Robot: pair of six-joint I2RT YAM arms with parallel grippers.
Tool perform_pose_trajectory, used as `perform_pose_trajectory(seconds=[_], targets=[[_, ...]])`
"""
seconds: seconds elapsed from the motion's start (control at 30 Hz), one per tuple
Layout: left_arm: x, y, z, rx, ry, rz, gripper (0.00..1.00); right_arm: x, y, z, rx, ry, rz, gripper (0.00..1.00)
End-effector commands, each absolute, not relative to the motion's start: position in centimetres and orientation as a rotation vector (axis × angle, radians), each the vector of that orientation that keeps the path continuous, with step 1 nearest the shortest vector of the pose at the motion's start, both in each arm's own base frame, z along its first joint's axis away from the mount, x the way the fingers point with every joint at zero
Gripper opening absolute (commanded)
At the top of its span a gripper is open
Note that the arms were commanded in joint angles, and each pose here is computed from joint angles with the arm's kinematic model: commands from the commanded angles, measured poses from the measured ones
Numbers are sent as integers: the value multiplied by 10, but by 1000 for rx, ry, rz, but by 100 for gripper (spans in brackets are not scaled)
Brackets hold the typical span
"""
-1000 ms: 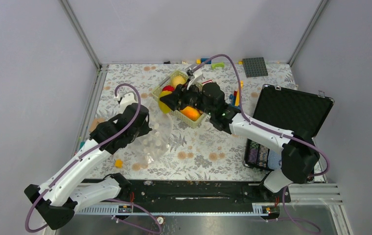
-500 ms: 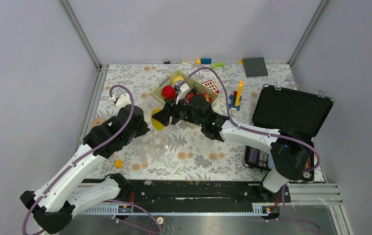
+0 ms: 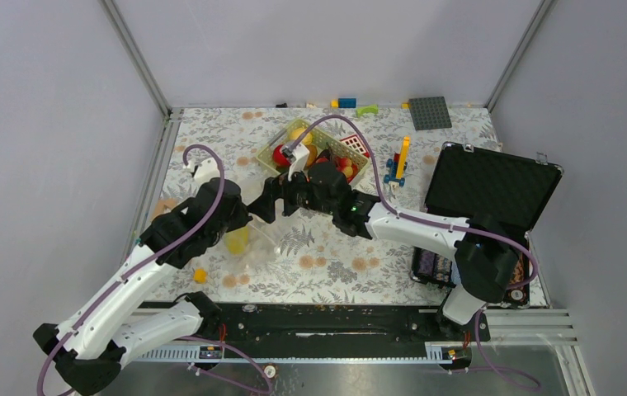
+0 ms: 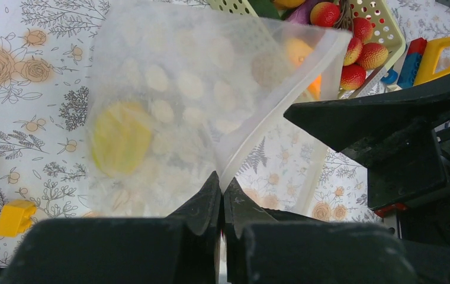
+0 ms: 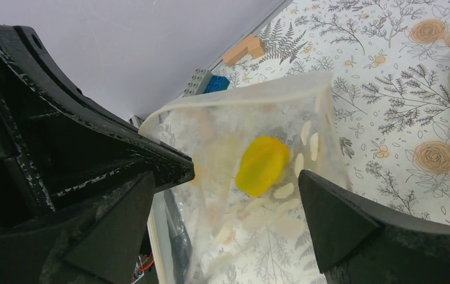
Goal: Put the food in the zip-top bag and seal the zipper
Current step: Place the fake fruit in the zipper food storage bag, then pick up the fake fruit from the bin.
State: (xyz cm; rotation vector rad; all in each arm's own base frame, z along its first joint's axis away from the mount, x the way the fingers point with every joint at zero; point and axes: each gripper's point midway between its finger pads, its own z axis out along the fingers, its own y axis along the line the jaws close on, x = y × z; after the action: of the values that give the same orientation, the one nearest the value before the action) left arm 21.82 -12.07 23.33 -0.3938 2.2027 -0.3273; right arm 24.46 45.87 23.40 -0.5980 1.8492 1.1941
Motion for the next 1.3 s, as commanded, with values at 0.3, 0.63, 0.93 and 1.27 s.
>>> perform_pose_trajectory(seconds=[0.3, 0.63, 0.93, 1.27], targets=[[224, -108, 238, -485, 2112, -310, 0, 265, 418, 271, -537, 1803, 942, 100], [226, -103, 235, -487, 2108, -273, 0, 316, 334, 235, -370, 2046, 511, 100], [226, -107, 228, -474, 2139, -268, 0, 366, 294, 197, -485, 2233, 203, 100], [228, -111, 221, -465, 2165, -251, 0, 418, 272, 155, -453, 2374, 11, 100]])
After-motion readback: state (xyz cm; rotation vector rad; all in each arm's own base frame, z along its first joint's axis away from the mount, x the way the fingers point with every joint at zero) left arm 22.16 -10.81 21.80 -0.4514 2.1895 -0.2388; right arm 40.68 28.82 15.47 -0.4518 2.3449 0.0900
